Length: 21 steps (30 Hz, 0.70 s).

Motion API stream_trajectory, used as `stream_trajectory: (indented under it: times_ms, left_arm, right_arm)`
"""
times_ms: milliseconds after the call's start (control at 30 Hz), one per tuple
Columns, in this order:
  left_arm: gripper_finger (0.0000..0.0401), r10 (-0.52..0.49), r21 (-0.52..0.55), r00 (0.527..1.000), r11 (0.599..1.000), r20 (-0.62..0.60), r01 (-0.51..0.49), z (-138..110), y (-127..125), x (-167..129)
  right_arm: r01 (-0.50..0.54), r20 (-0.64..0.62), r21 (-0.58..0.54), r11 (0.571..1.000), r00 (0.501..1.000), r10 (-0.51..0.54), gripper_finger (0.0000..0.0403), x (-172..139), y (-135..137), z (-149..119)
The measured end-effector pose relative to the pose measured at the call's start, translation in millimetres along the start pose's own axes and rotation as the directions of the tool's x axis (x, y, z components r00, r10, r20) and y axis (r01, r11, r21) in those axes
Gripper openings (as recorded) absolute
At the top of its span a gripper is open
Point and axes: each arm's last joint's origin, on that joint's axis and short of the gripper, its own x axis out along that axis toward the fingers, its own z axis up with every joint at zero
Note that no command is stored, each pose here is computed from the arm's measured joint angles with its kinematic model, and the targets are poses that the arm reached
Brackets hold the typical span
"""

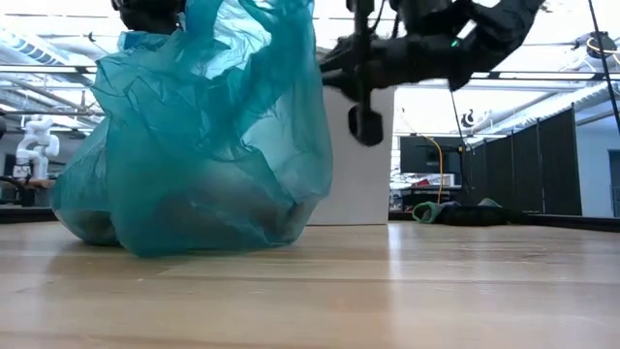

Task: Place trash/remove bag and relplace
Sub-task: Close the blue trash bag

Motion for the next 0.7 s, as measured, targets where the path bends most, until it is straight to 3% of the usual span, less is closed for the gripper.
stream_trajectory:
  times_ms: [67, 200, 300, 433, 700]
  left_arm:
    - [0.0, -0.004, -0.002, 1.0, 1.0, -0.006, 0.004, 1.9, 0.5, 3.2]
    - [0.0, -0.013, -0.003, 0.999, 1.0, -0.032, 0.013, 6.4, 1.3, 13.6]
    - [0.0, -0.027, 0.005, 0.999, 1.0, -0.039, 0.027, 12.3, 1.3, 24.4]
    - [0.0, -0.05, 0.029, 0.999, 0.998, -0.022, 0.05, 23.0, 0.0, 42.2]
    - [0.0, -0.106, 0.076, 0.994, 0.991, -0.019, 0.107, 33.1, -7.5, 70.1]
  right_arm:
    - [-0.014, -0.018, -0.005, 1.0, 1.0, 0.014, 0.0, 9.8, -0.8, 1.2]
    - [-0.159, -0.051, -0.092, 0.983, 0.987, 0.155, 0.0, 27.1, 22.8, 20.4]
    - [-0.199, -0.106, -0.157, 0.967, 0.977, 0.184, 0.0, 41.0, 34.4, 29.8]
    - [-0.208, -0.211, -0.216, 0.954, 0.964, 0.162, 0.0, 55.9, 47.2, 39.1]
    - [-0.21, -0.357, -0.161, 0.964, 0.923, 0.142, 0.0, 77.4, 31.9, 20.4]
